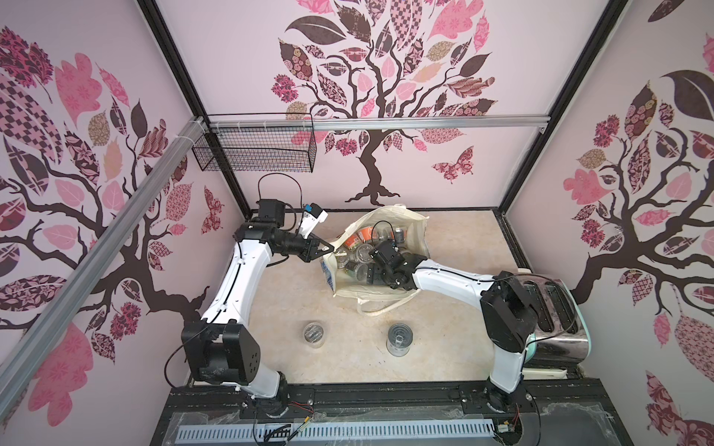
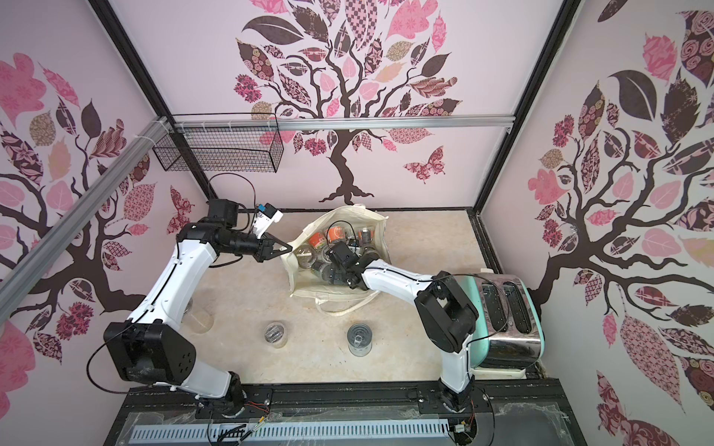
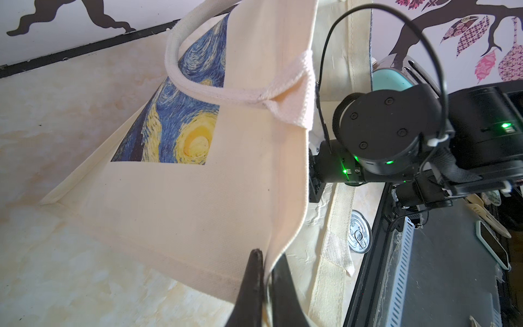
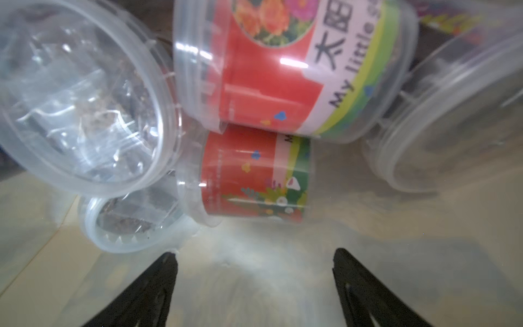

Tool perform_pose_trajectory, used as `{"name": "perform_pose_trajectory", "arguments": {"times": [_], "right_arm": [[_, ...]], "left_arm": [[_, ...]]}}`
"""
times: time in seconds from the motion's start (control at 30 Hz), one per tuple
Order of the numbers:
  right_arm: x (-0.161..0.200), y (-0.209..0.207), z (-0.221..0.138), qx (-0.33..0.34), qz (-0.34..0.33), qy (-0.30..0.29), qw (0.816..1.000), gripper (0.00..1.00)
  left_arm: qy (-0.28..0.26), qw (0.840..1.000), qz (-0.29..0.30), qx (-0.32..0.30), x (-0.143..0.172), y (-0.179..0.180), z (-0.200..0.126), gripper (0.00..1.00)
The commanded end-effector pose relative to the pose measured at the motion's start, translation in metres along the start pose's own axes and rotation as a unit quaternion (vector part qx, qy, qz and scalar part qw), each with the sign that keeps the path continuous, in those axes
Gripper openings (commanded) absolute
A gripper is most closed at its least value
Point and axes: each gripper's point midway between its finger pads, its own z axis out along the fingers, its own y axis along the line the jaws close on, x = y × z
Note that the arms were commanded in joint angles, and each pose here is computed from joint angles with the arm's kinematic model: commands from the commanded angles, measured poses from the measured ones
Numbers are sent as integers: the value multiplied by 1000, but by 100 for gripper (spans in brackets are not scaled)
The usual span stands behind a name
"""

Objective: Take out the seed jars from the canvas bag
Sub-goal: Pick up the seed jar from the canvas bag.

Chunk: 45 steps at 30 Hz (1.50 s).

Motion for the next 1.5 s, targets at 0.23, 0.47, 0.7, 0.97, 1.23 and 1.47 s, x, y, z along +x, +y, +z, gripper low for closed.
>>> {"name": "perform_pose_trajectory", "arguments": {"times": [0.23,0.47,0.7,0.97,1.23,1.47], "right_arm": [[-33,0,6,17,3,-66,998,81],[-39,-4,16,13,10,-71,997,83],[-34,-2,30,8,4,-69,998,86],[-34,8,27,-21,3,-68,997,89],[-36,18,13,-49,36,-53,997,91],[-29,16,7,-53,58,-38,996,96]], "left_arm": [[6,1000,1,10,3,-11,-4,0],[6,1000,-3,13,4,-11,-4,0],[7,1000,-2,14,3,-13,-5,0],[5,1000,-2,15,2,-14,-5,0],[5,1000,-6,19,2,-14,-4,0],[4,1000,-8,14,0,-12,-5,0]]}}
